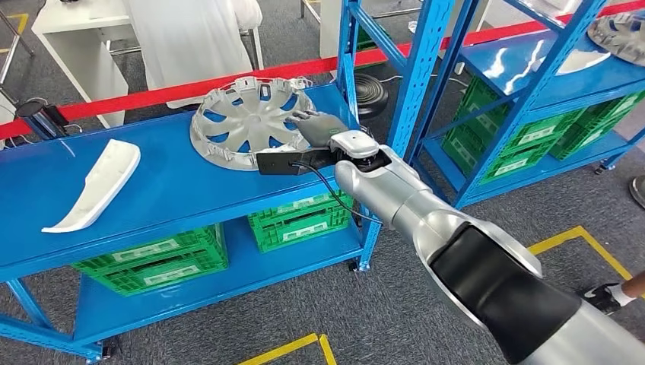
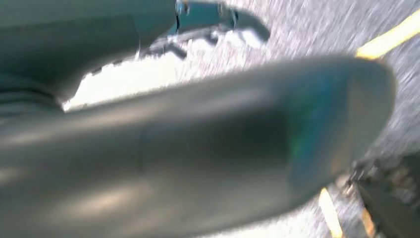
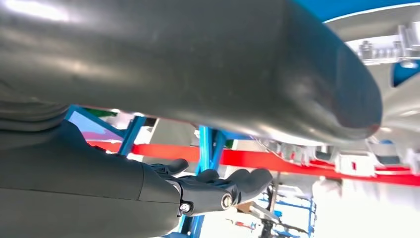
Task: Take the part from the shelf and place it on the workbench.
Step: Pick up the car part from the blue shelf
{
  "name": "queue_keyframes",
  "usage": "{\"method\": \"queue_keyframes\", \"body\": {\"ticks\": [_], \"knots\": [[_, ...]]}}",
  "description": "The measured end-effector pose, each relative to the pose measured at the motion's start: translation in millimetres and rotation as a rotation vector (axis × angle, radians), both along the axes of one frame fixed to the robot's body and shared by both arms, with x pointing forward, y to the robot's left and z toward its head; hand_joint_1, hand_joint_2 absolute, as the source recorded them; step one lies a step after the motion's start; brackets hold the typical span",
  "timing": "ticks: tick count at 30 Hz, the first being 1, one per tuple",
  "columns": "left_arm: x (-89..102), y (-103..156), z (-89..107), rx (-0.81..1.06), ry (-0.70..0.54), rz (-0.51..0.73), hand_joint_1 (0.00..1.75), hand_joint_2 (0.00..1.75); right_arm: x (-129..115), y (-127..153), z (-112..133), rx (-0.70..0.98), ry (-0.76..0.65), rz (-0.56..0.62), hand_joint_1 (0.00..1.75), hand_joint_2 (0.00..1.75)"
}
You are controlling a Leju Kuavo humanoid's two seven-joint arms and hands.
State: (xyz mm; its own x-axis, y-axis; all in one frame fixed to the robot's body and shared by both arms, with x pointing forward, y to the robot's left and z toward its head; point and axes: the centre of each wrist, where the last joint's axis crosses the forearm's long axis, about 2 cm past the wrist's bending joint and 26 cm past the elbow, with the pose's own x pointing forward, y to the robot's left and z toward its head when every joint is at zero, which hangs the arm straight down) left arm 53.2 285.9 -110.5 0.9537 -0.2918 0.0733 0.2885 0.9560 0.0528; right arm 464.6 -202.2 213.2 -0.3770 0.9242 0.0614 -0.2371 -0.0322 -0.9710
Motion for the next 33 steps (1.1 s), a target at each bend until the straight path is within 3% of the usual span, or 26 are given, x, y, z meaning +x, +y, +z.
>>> {"method": "queue_keyframes", "body": {"ticks": [20, 33], "knots": [[3.4, 0, 0.5, 0.001, -0.005, -0.012, 0.0, 0.0, -1, -2, -2, -0.005, 0.022, 0.012, 0.0, 0.0], [5.6, 0, 0.8, 0.001, -0.019, -0.008, 0.0, 0.0, -7, 23, -6, 0.023, 0.041, 0.071, 0.0, 0.0]]}}
